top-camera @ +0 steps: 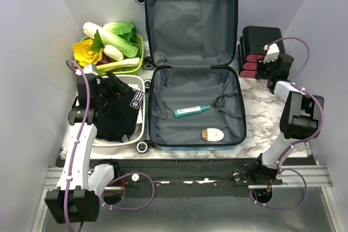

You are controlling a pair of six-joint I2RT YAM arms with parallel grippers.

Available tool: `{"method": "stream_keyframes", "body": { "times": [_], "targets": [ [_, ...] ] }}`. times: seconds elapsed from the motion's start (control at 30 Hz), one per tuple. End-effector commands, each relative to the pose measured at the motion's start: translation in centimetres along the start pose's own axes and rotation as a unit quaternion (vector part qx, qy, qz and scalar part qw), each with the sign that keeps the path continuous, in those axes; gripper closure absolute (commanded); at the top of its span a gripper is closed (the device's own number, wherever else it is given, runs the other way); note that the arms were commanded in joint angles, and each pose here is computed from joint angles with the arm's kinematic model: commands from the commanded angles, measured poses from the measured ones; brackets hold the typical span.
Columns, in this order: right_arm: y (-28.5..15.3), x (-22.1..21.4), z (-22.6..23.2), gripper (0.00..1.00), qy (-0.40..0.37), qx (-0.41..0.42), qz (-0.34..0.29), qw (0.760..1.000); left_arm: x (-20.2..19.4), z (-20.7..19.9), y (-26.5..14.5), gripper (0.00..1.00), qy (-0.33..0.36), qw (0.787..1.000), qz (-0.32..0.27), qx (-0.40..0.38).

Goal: Open, take out, and arrange the luggage

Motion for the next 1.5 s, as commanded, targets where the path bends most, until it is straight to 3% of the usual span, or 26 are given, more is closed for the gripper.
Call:
{"method": "stream_keyframes", "body": {
  "times": [0.0, 0.07, 0.3, 0.43, 0.63, 1.03, 1.2, 1.47],
  "targets": [
    [0.5, 0.3, -0.3, 0.47, -0.007, -0.003, -0.017, 1.0, 0.9, -0.2, -0.4, 0.01, 0.002, 1.0, -0.019, 0.006],
    [0.5, 0.3, -0.3, 0.56, -0.007, -0.005, -0.019, 1.0, 0.8, -0.1, -0.5, 0.01, 0.004, 1.0, -0.017, 0.009],
    [0.9, 0.2, -0.4, 0.55, 0.0, -0.006, -0.004, 1.0, 0.8, -0.1, -1.0, 0.01, 0.01, 1.0, -0.017, 0.011],
    [0.7, 0.0, -0.3, 0.69, 0.003, -0.005, 0.0, 1.0, 0.9, -0.2, -1.4, 0.01, 0.014, 1.0, -0.022, 0.01],
    [-1.4, -0.9, 0.1, 0.8, -0.008, -0.009, 0.009, 1.0, 1.1, -0.4, -1.6, 0.01, 0.016, 1.0, -0.026, 0.005],
    [-6.7, -2.9, 1.0, 0.79, 0.01, -0.045, 0.036, 0.998, 1.1, -0.5, -1.3, 0.01, 0.018, 1.0, -0.024, -0.002],
    [-7.3, -4.8, 1.2, 0.78, -0.001, -0.033, 0.087, 0.996, 1.1, -0.4, -1.1, 0.01, 0.02, 1.0, -0.021, -0.005],
    [-8.0, -4.7, 0.9, 0.76, -0.015, -0.048, 0.092, 0.994, 1.3, -0.7, -1.4, 0.01, 0.023, 0.999, -0.027, -0.014]
  ]
}}
Point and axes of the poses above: each gripper's point midway between its finger pads, its own y axis out along the fingers, its own z axis along the line the jaws close on, x = y × z, the point moved 9 cm from there along -y, back along the fingers, and after that the axes turned 15 degrees about y, right-handed, at the moved point
